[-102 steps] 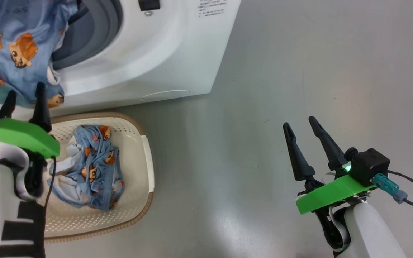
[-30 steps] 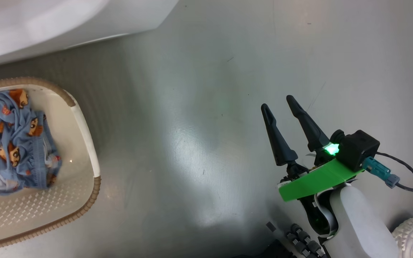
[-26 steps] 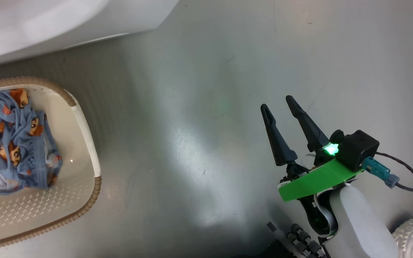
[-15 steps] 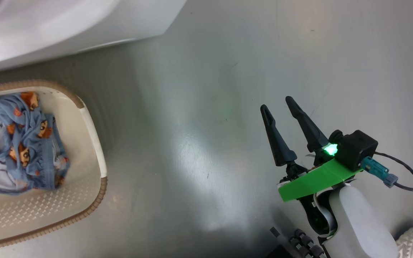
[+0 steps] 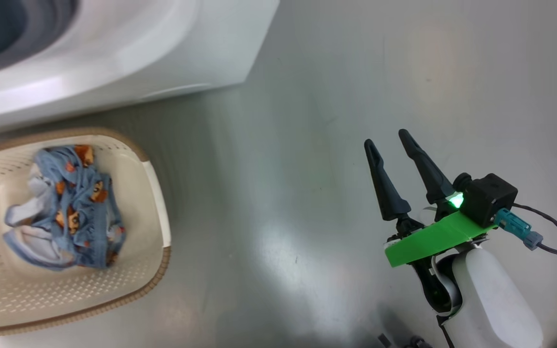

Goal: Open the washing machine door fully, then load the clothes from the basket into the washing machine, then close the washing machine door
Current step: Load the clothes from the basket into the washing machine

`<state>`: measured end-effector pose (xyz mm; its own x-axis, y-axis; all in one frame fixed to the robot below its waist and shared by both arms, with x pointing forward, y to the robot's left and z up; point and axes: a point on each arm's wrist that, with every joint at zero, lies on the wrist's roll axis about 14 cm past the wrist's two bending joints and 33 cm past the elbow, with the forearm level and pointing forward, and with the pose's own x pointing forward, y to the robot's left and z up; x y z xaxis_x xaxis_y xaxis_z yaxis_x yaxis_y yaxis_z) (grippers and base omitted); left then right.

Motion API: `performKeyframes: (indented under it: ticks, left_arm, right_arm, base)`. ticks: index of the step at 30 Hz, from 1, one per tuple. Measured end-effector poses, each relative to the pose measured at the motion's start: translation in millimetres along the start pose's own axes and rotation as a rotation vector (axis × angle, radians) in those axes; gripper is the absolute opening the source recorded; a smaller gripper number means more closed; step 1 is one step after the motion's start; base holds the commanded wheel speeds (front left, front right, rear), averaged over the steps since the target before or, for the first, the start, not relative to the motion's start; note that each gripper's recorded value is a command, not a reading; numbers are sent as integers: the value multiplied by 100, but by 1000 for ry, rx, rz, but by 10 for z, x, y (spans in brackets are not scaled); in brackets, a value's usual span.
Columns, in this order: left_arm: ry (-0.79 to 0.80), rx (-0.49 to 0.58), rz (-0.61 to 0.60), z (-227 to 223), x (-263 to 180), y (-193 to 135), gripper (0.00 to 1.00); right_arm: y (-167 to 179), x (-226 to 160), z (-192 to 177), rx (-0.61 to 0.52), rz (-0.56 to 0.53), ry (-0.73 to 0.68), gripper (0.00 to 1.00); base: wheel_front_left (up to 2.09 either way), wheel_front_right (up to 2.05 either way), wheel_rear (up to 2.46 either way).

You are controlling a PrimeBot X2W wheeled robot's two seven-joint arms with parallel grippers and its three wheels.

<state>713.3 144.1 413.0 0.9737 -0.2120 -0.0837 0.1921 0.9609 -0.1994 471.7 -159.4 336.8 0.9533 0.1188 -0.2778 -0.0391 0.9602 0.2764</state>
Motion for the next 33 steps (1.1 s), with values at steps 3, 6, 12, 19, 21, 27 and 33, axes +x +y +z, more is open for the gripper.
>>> performKeyframes:
  ticks: [3,6,12,19,21,27,33]
  left_arm:
    - [-20,-5,1,125,-105,-15,100]
    - [-25,-10,4,177,-251,-34,100]
    - [-45,-32,22,293,-513,-30,100]
    - [-103,-44,62,503,-908,14,100]
    - [-116,-47,79,538,-1044,43,100]
    - [-137,-58,107,559,-1479,1,100]
    - [-172,-61,135,643,-1919,-37,100]
  right_arm:
    - [57,-1,91,-2,13,-21,100]
    - [113,-38,153,-2,24,-33,100]
    - [194,-125,253,-14,40,-51,100]
    - [278,-231,445,-13,52,-95,100]
    - [299,-277,485,-13,54,-104,100]
    - [349,-442,593,-13,58,-127,100]
    - [422,-616,738,-23,70,-165,100]
  base:
    - [0,0,0]
    - [0,0,0]
    - [0,0,0]
    - [0,0,0]
    - [0,0,0]
    - [0,0,0]
    - [0,0,0]
